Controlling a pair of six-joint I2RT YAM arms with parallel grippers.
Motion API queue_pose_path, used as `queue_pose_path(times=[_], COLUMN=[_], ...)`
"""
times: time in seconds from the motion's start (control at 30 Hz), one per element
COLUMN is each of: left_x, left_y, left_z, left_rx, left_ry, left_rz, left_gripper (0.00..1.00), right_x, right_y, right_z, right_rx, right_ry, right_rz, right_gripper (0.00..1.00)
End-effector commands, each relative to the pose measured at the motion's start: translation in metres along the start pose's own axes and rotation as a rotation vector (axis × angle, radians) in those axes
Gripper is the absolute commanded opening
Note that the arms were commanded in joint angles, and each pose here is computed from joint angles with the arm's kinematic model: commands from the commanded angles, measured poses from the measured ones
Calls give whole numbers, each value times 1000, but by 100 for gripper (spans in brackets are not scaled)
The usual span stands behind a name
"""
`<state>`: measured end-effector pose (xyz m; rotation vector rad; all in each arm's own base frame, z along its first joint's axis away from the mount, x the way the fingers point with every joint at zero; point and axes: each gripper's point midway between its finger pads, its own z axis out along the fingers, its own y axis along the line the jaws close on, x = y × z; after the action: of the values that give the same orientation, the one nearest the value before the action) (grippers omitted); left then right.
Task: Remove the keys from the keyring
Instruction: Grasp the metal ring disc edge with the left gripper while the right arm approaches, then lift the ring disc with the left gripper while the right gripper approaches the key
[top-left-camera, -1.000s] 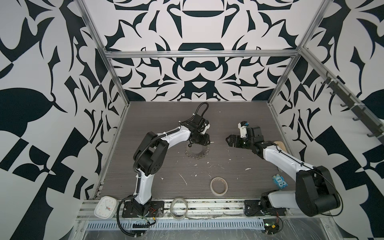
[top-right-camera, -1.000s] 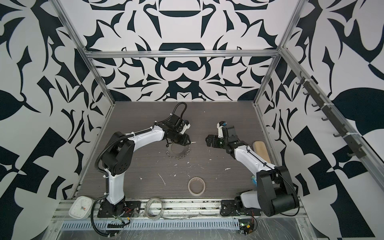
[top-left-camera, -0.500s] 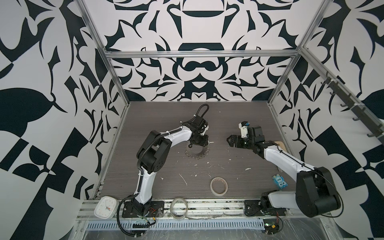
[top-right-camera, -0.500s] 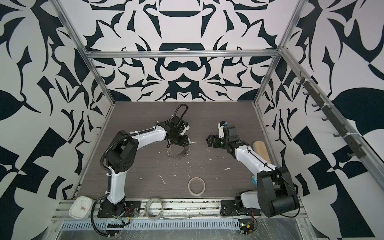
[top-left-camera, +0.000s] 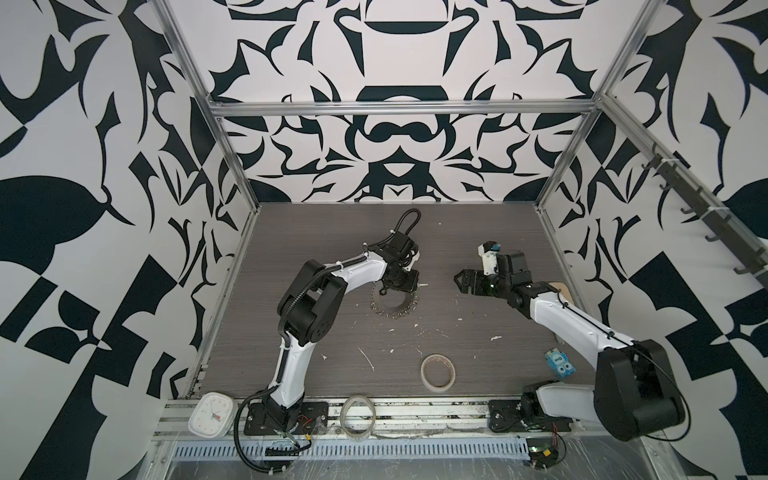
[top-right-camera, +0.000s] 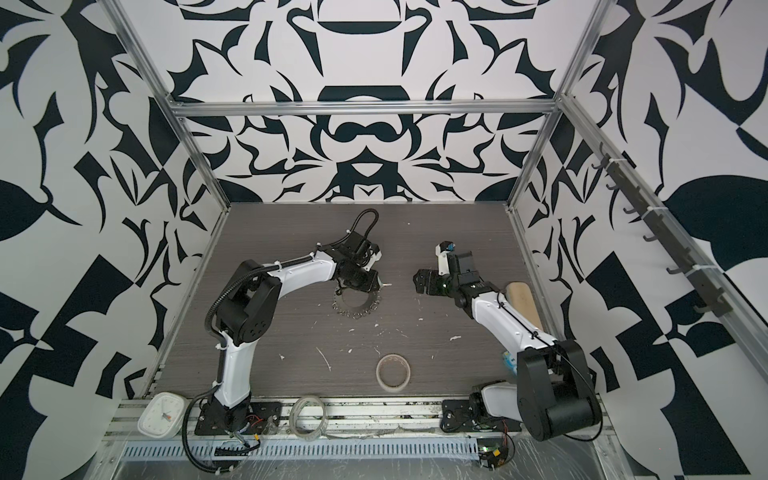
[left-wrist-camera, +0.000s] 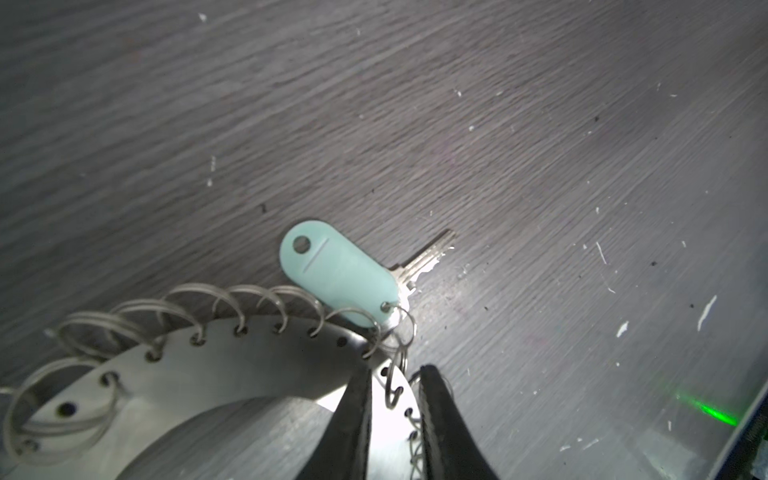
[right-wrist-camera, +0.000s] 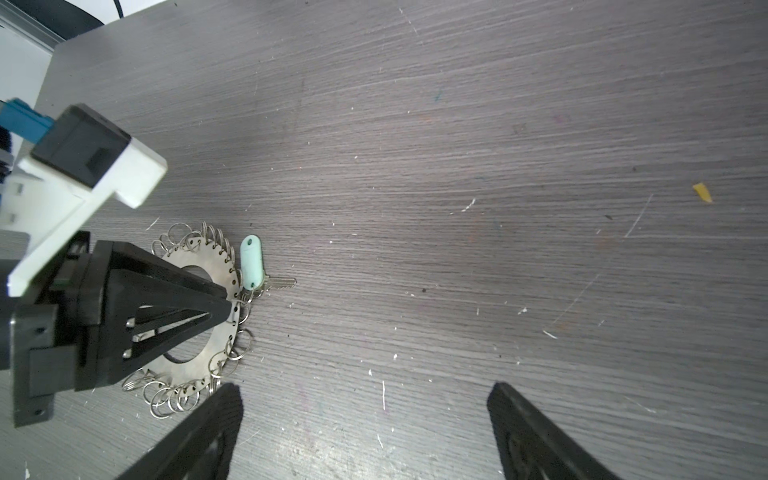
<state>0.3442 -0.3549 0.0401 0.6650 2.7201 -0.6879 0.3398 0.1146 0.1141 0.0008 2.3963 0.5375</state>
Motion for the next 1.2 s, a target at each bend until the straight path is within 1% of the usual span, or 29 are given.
queue_pose_path(times=[0.0, 0.33, 0.43, 0.53, 0.6, 0.7, 0.83, 0.97, 1.07, 1.1, 1.13, 1.17], left_x=[0, 4, 6, 6, 4, 2, 3, 4, 0, 0, 6, 9], left_y=[-1, -1, -2, -6, -8, -16, -39, -58, -68, -72, -84, -91], left_z=[7, 15, 18, 14, 6, -17, -57, -102, -134, -144, -157, -168], left_rx=[3, -12, -14, -12, -15, -8, 60, 101, 128, 155, 248, 310], left_ry=[16, 28, 32, 28, 15, 3, -23, -85, -142, -154, -155, -166], left_rz=[-11, -2, 6, 29, 53, 129, 297, 462, 536, 546, 578, 604], left_gripper=[24, 22, 16, 0, 0, 0, 0, 0, 0, 0, 0, 0], right_x=[-18, -18, -18, -19, -20, -26, -30, -32, -32, -30, -29, -27], right_y=[8, 8, 8, 7, 9, 18, 42, 69, 83, 87, 92, 98], right_z=[-11, -14, -15, -18, -21, -28, -42, -58, -68, -72, -76, -81], right_rx=[-18, -20, -18, -14, -21, -70, -201, -349, -433, -460, -492, -527], right_ry=[-45, -48, -50, -60, -73, -124, -240, -339, -402, -423, -449, -476], right_rz=[-23, -25, -27, -31, -38, -78, -197, -309, -366, -389, -417, -450], right_gripper=[96, 96, 96, 96, 96, 97, 97, 97, 96, 96, 96, 95])
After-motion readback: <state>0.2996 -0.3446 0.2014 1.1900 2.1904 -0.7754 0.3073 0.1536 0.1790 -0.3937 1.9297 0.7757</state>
